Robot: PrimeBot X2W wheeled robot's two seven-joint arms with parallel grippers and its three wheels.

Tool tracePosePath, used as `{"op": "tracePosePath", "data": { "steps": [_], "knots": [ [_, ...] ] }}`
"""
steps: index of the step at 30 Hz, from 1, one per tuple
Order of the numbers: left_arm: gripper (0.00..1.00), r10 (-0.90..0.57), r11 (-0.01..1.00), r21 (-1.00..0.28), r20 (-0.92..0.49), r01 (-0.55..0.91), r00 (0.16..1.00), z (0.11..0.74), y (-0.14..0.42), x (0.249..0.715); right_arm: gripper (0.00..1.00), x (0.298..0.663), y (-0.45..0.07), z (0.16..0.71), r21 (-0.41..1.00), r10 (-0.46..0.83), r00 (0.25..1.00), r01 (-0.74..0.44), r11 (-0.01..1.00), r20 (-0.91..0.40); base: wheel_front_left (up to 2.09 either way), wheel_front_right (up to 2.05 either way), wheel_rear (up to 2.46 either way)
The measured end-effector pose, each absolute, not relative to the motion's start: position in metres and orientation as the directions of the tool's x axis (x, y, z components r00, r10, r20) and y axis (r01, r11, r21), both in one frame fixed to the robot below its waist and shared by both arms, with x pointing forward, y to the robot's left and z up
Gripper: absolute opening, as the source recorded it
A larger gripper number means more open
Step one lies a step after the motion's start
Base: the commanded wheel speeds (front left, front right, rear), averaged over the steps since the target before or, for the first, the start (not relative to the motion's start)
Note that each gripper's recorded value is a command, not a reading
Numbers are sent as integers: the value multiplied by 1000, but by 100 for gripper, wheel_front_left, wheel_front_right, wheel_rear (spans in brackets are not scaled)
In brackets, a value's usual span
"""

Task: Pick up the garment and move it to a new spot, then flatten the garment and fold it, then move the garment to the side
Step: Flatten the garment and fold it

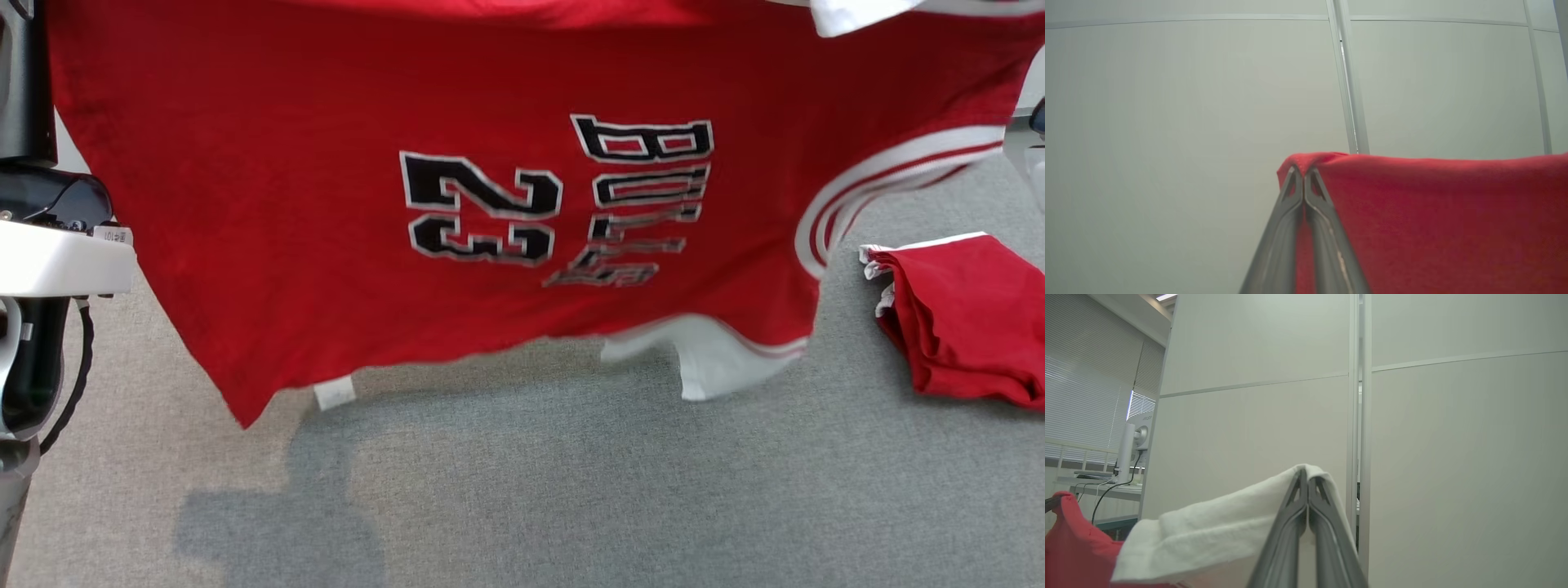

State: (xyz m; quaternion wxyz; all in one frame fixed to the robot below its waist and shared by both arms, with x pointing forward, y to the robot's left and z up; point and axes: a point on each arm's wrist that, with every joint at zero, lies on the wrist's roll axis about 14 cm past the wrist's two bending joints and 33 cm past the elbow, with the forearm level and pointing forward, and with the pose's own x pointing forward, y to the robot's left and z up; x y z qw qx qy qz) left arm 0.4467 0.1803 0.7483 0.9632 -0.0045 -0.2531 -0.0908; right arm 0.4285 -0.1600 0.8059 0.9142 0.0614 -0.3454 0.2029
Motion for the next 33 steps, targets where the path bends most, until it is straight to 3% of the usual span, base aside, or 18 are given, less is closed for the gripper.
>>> {"op": "tracePosePath", "data": {
  "steps": [7, 14, 25, 33],
  "knots": [
    [0, -211, 974, 24, 463, 226, 861, 744, 170, 467, 0, 461, -156, 794, -57, 341, 725, -385, 921, 598, 0, 0, 0],
    [0, -237, 965, 9, 443, 261, 864, 747, 159, 521, 0, 522, -156, 798, -110, 327, 754, -324, 940, 570, 0, 0, 0],
    [0, -196, 975, -17, 396, 221, 897, 745, 161, 606, 0, 589, -143, 816, -31, 269, 761, -312, 950, 591, 0, 0, 0],
    [0, -189, 976, -67, 218, 208, 957, 671, 156, 644, 0, 627, -126, 735, -13, 286, 878, -305, 952, 382, 0, 0, 0]
  ]
}}
